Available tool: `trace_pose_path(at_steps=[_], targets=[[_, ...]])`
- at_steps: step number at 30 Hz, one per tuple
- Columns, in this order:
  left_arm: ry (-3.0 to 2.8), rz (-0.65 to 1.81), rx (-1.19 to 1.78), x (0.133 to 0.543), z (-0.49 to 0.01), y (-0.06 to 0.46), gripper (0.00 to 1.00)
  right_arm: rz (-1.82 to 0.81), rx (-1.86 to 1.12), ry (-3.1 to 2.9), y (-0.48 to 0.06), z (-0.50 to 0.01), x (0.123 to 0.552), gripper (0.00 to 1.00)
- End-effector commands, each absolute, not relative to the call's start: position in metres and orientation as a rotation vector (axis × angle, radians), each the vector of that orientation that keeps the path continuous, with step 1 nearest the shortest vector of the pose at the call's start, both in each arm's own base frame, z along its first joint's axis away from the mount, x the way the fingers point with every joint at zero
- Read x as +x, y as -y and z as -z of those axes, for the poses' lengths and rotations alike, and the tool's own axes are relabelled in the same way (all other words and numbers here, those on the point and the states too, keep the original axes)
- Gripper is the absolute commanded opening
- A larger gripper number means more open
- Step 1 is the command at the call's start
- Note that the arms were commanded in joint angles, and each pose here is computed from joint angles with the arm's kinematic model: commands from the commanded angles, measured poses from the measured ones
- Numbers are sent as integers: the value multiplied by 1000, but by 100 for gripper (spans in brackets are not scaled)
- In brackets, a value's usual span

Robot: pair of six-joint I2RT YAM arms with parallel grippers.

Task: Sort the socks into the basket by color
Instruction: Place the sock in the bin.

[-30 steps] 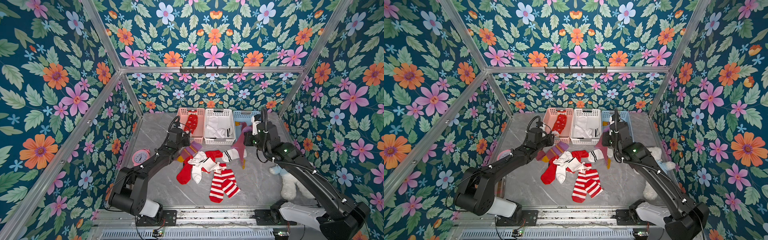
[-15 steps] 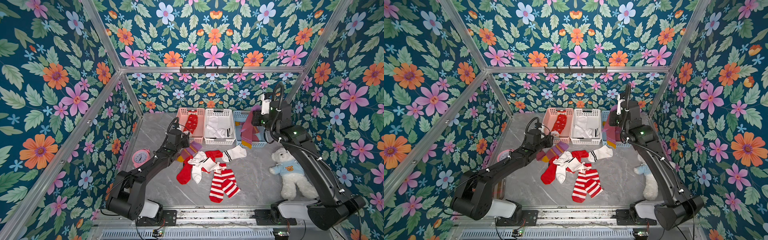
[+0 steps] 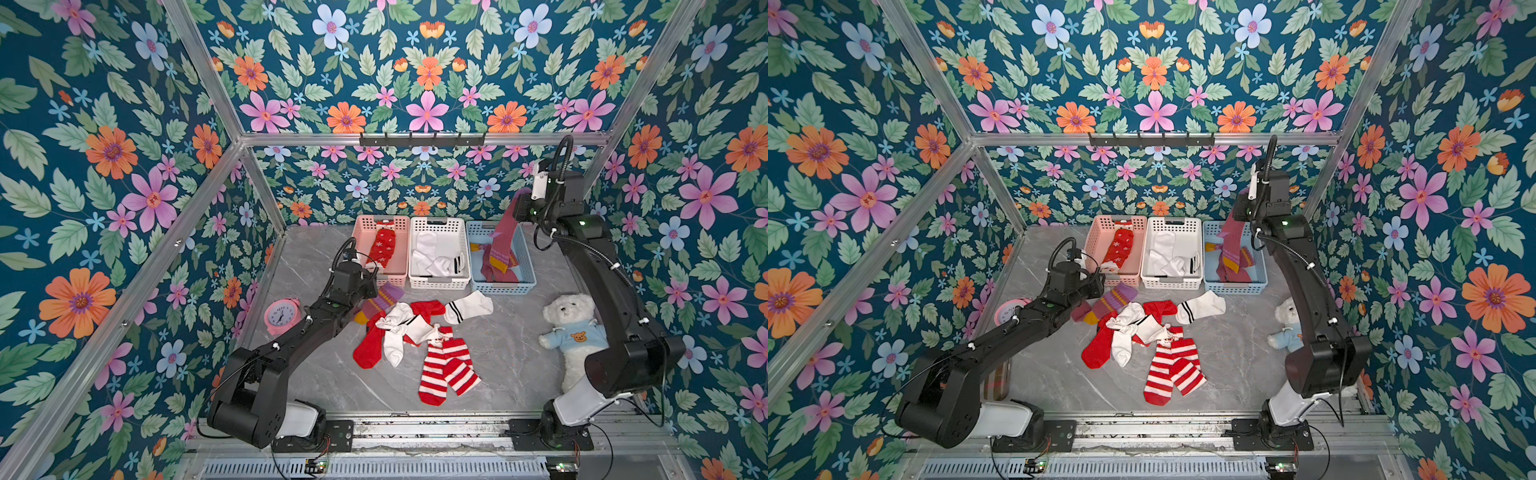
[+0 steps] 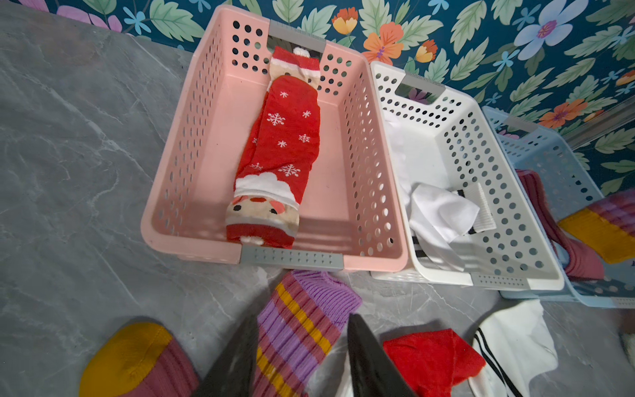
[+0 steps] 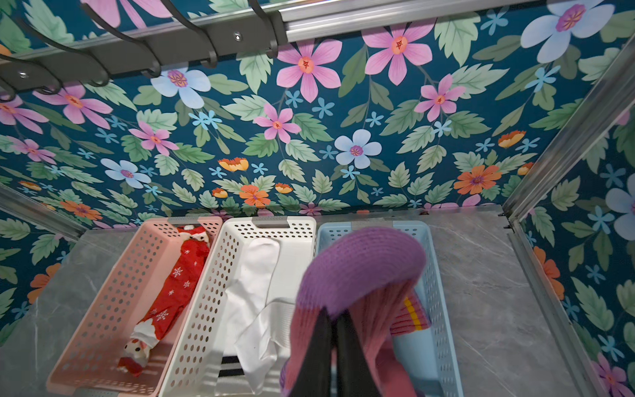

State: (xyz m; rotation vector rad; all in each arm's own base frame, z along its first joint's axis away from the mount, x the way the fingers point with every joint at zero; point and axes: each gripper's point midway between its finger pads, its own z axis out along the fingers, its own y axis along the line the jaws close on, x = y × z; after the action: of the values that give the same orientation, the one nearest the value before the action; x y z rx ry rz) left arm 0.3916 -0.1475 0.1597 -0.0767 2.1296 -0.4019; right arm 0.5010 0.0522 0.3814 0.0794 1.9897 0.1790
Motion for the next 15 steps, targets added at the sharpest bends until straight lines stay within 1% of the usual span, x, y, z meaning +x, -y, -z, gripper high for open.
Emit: trace_pose_path(at_steps=[1,9,13,15], targets=[[-2126,397,-101,391,-161,144,46,-166,80,-1973,-42,-379,528,8],[-2124,369,-104,389,-165,139,46,-91,128,-1971,0,-375,589,6],[-2129,356,-107,388,-163,137,46,-111,89,-1971,-2,-373,608,6],[-2129,354,-109,388,-163,137,46,-133,81,-1992,-5,-363,614,6]])
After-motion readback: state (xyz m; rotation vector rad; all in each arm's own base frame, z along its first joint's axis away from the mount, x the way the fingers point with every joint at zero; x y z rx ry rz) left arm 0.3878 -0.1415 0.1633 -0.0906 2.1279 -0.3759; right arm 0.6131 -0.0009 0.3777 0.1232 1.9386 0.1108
